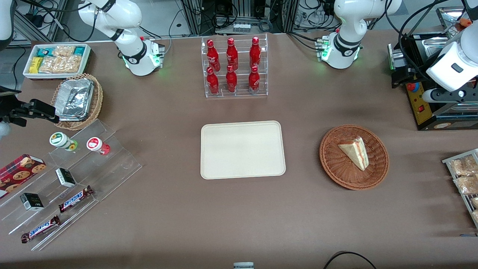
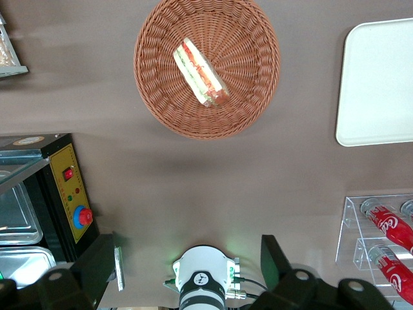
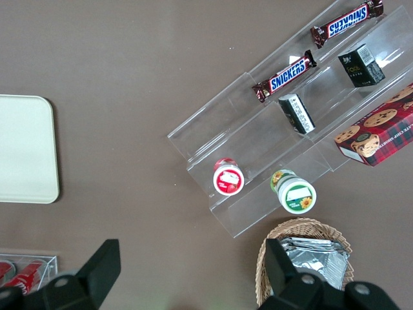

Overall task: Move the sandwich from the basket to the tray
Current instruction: 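Move the left gripper down over the wrapped sandwich in the wicker basket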

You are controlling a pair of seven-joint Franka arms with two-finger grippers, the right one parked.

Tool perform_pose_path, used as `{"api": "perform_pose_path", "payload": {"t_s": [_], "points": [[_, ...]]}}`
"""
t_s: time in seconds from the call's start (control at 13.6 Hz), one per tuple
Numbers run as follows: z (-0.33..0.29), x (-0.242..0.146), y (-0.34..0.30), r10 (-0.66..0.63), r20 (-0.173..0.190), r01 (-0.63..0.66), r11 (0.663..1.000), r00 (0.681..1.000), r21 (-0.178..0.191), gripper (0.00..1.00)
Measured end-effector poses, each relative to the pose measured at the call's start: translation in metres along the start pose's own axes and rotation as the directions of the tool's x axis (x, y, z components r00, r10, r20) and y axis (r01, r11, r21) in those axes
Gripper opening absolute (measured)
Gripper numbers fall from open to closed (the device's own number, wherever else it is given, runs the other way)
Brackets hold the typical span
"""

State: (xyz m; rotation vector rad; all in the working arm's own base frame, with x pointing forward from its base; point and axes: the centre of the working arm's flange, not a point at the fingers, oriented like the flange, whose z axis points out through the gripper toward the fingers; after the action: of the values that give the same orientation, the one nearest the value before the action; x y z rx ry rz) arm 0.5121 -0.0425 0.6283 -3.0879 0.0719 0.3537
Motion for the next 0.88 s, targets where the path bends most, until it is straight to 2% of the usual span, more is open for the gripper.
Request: {"api": "perform_pose_path", "payload": {"t_s": [0.22,0.44,0.66,0.88], "points": [[0.002,0.001,0.0,-0.001,0.003,0.001,1.0,1.0,0.0,1.0],[0.02,0.009,0.0,-0.001,0.021,0.001,1.0,1.0,0.001,1.0],[0.055,0.025,-0.001,-0.012,0.009,0.012,1.0,1.0,-0.001,1.0],[0.093,0.039,-0.012,-0.079,-0.012,0.079,0.997,0.997,-0.007,1.0]]}}
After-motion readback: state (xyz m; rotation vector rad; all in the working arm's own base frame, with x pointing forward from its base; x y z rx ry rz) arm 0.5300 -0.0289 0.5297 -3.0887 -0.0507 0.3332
